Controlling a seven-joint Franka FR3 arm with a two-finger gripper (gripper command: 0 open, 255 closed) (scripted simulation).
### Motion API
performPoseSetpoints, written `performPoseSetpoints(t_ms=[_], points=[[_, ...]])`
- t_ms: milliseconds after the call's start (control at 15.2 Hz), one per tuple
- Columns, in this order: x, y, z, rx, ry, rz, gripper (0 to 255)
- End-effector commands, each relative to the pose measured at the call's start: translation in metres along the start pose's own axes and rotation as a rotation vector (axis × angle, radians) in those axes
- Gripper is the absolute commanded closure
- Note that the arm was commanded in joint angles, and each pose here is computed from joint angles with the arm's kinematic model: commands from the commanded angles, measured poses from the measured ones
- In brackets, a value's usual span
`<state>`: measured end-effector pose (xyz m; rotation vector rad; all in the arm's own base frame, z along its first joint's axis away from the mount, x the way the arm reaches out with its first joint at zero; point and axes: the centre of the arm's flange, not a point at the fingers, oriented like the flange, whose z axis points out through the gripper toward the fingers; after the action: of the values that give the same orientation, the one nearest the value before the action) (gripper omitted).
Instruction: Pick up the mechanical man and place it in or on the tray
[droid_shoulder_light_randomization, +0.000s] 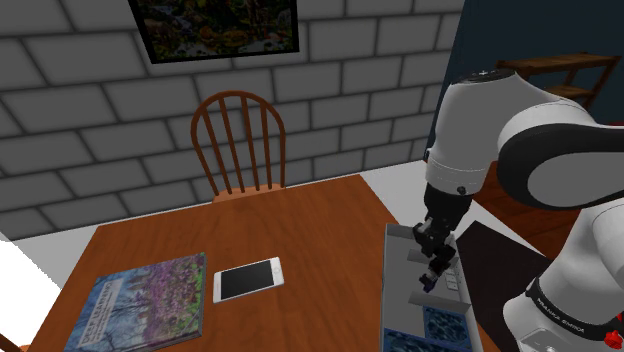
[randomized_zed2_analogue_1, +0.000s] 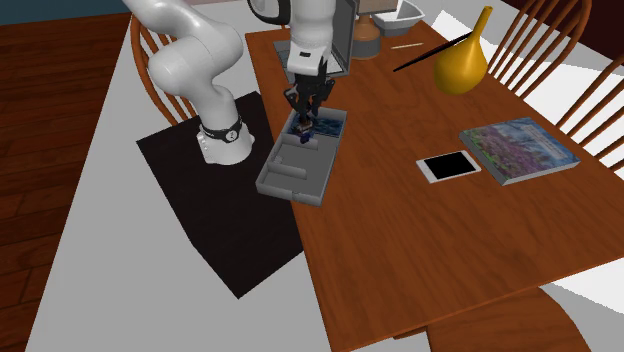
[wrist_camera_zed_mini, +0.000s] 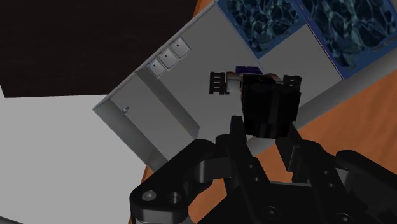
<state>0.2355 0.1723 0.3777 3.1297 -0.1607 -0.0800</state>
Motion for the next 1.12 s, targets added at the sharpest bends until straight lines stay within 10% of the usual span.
performPoseSetpoints(t_ms=[0,264,330,1056], points=[[0.0,0.001,0.002,-0.001,-0.002,0.0,255],[0.0,0.001,0.002,-0.001,-0.002,0.0,255],[0.0,0.0,0.002,-0.001,-0.002,0.0,0],[0.001,0.0,-0.048,-0.001,-0.002,0.0,0]])
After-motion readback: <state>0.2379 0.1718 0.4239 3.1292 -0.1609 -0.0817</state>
